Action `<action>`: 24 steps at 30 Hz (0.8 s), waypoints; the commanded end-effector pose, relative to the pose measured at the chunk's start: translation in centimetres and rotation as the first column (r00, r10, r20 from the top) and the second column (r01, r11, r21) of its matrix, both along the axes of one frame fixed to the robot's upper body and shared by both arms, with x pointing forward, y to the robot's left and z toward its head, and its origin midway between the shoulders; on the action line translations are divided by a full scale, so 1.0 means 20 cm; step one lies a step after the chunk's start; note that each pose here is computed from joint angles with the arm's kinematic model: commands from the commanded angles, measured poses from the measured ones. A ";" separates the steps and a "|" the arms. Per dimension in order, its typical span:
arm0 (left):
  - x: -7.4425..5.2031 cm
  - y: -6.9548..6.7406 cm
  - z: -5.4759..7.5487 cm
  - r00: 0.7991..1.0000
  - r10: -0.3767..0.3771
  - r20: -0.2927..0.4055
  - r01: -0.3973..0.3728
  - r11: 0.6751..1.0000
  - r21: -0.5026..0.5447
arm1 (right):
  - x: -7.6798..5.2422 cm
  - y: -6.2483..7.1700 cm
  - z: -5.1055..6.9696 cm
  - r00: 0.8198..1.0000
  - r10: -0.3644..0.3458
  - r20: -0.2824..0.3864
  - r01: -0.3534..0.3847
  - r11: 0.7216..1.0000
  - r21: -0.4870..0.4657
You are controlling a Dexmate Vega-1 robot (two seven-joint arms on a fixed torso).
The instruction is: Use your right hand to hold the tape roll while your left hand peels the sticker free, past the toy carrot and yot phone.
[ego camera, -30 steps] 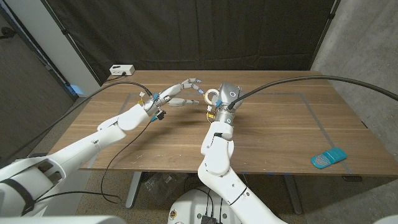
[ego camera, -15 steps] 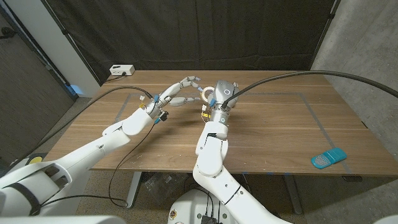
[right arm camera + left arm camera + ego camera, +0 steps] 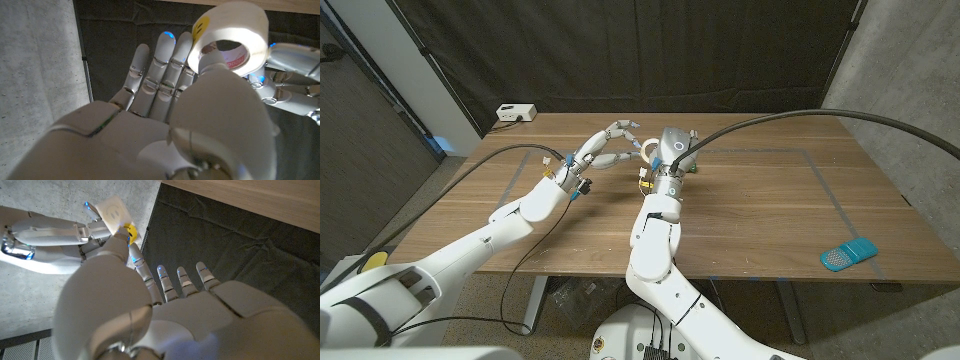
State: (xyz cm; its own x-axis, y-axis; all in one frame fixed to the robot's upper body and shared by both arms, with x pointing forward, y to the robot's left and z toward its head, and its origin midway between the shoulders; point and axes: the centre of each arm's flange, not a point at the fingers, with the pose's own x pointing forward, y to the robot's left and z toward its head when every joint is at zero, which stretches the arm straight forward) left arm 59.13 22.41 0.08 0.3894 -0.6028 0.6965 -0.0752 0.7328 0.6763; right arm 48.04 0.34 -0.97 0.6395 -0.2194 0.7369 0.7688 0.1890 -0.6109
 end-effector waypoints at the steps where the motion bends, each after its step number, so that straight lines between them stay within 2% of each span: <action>1: 0.02 0.01 0.02 1.000 0.014 0.012 -0.014 1.000 -0.021 | 0.01 0.01 0.01 1.000 0.023 0.019 -0.023 1.000 0.001; 14: 0.05 0.00 0.03 1.000 0.030 0.007 -0.029 0.999 -0.035 | 0.03 -0.03 0.06 0.999 0.016 0.049 -0.018 0.999 0.035; 24: 0.04 -0.04 0.00 1.000 -0.006 0.002 0.006 1.000 -0.025 | 0.06 -0.05 0.09 0.999 0.001 0.039 -0.003 0.999 0.050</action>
